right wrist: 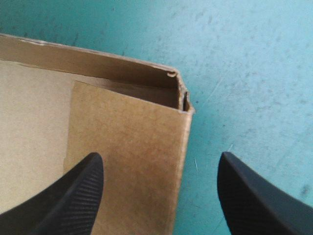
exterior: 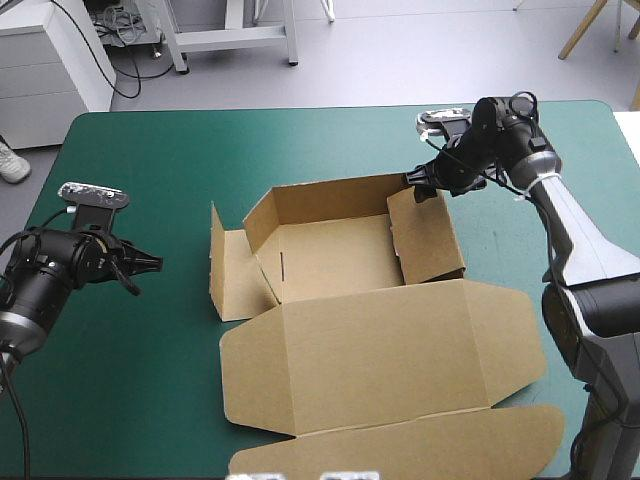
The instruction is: Fold the box
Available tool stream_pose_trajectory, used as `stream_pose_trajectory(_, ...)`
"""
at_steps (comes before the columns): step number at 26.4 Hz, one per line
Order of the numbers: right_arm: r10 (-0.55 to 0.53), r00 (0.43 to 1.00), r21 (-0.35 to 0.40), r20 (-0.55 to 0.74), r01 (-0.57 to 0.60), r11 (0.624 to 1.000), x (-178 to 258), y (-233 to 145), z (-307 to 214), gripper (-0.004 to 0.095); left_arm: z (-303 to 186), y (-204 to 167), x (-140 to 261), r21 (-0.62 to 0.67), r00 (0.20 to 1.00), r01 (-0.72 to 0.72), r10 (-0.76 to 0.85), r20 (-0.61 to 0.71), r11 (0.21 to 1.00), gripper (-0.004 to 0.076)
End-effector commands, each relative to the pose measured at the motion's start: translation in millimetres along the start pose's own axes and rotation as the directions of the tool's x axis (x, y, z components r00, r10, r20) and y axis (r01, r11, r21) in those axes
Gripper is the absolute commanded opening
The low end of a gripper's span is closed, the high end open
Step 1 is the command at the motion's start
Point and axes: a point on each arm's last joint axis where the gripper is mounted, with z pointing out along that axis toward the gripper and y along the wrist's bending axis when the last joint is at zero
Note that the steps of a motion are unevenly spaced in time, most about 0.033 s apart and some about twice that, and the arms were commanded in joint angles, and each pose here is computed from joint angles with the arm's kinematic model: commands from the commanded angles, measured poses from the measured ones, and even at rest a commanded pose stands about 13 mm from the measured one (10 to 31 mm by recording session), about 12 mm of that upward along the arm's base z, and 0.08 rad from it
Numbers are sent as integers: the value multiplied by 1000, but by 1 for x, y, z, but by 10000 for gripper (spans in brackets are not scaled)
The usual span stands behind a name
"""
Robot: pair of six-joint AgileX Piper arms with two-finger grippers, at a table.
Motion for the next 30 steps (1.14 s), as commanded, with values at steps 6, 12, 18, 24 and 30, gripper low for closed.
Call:
stream_pose_trajectory(6, -32, 972, 99, 233, 9, 995, 3, 8, -101, 621, -15, 3, -8, -3, 997, -10, 11, 79, 1000, 256)
stream_pose_trajectory(12, -53, 937, 100, 345, 20, 995, 19, 25, -154, 621, -15, 3, -7, -3, 997, -10, 11, 77, 1000, 256)
stream_pose_trajectory(18, -111, 903, 118, 415, 68, 991, 42, 63, -193, 621, -15, 3, -7, -4, 997, -10, 11, 76, 1000, 256)
stream_pose_trajectory(24, -112, 951, 114, 288, 82, 990, 67, 74, -161, 621, -15, 6, -6, -32, 997, -32, 34, 63, 999, 256)
stream_pose_trajectory(30, -83, 988, 154, 131, 63, 986, 66, 58, -109, 703, -15, 6, -6, -38, 997, -36, 38, 60, 999, 256)
